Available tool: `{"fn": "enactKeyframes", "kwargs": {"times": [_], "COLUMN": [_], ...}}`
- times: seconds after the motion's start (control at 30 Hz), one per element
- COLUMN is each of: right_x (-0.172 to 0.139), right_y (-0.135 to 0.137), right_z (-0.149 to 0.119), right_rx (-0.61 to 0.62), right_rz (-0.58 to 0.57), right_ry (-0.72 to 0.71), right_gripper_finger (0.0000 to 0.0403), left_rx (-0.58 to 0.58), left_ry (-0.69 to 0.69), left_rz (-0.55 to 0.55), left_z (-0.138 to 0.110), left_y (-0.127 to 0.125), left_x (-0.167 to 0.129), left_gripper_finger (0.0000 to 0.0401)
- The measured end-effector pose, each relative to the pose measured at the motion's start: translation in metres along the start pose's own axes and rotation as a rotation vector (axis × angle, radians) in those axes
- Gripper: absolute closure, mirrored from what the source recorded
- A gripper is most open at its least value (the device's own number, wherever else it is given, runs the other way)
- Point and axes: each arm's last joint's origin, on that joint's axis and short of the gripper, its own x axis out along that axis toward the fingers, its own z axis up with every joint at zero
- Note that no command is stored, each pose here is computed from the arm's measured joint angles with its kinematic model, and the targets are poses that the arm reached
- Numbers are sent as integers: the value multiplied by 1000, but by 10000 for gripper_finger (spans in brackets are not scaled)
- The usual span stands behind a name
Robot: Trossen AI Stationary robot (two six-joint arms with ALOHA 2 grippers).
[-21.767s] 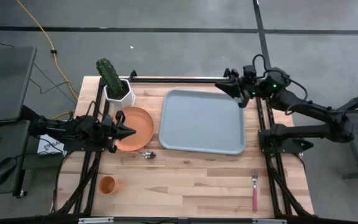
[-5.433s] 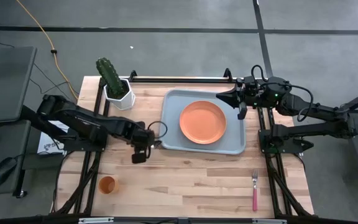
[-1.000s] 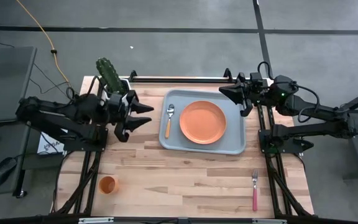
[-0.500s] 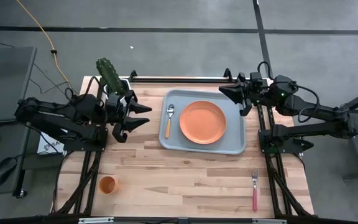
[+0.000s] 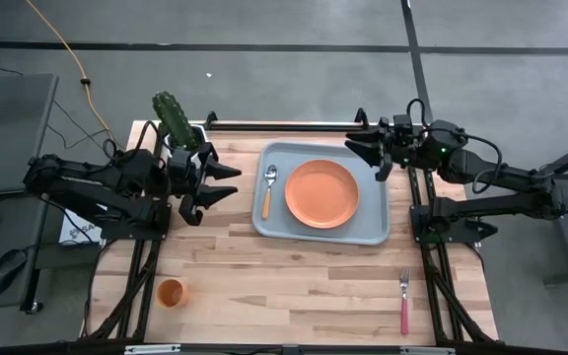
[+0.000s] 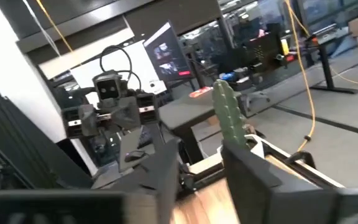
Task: Pick and place plate/cup/fork/spoon on tray
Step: Put the pink fork to the left of the orange plate on the gray serving tray
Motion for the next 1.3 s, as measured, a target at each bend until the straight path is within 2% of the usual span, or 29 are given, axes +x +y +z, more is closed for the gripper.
{"fn": "enactKeyframes", "kwargs": {"times": [0.07, 0.17, 0.23, 0.3, 0.47, 0.77, 0.83, 0.9, 0.97, 1.07, 1.2, 1.3], "right_x": [0, 1, 3, 6, 13, 12, 12, 12, 10, 0, -21, -35], "right_y": [0, 2, 4, 6, 9, 8, 8, 9, 12, 21, 33, 44], "right_z": [0, -1, -4, -8, -15, -16, -16, -14, -13, -19, -42, -64], "right_rx": [0, -8, -5, -8, -43, -40, -7, 99, 225, 380, 582, 697], "right_rz": [7, 75, 131, 177, 211, 190, 188, 172, 152, 104, -95, -236], "right_ry": [3, 33, 67, 100, 138, 140, 143, 171, 263, 529, 881, 1046], "right_gripper_finger": [235, 187, 166, 153, 147, 146, 146, 146, 146, 146, 146, 146], "left_rx": [-13, -126, -170, -163, -103, -103, -103, -104, -104, -102, -100, -109], "left_ry": [3, 11, 24, 48, 76, 76, 76, 76, 74, 69, 65, 63], "left_rz": [0, 3, 16, 29, 40, 40, 40, 40, 48, 65, 97, 113], "left_z": [0, -1, -2, -5, -8, -8, -8, -8, -7, -7, -8, -8], "left_y": [0, 0, 2, 4, 5, 5, 5, 5, 5, 5, 6, 7], "left_x": [0, 0, 0, 0, 0, 0, 0, 0, 0, 0, 0, 0], "left_gripper_finger": [208, 208, 208, 208, 208, 208, 208, 208, 208, 208, 208, 208]}}
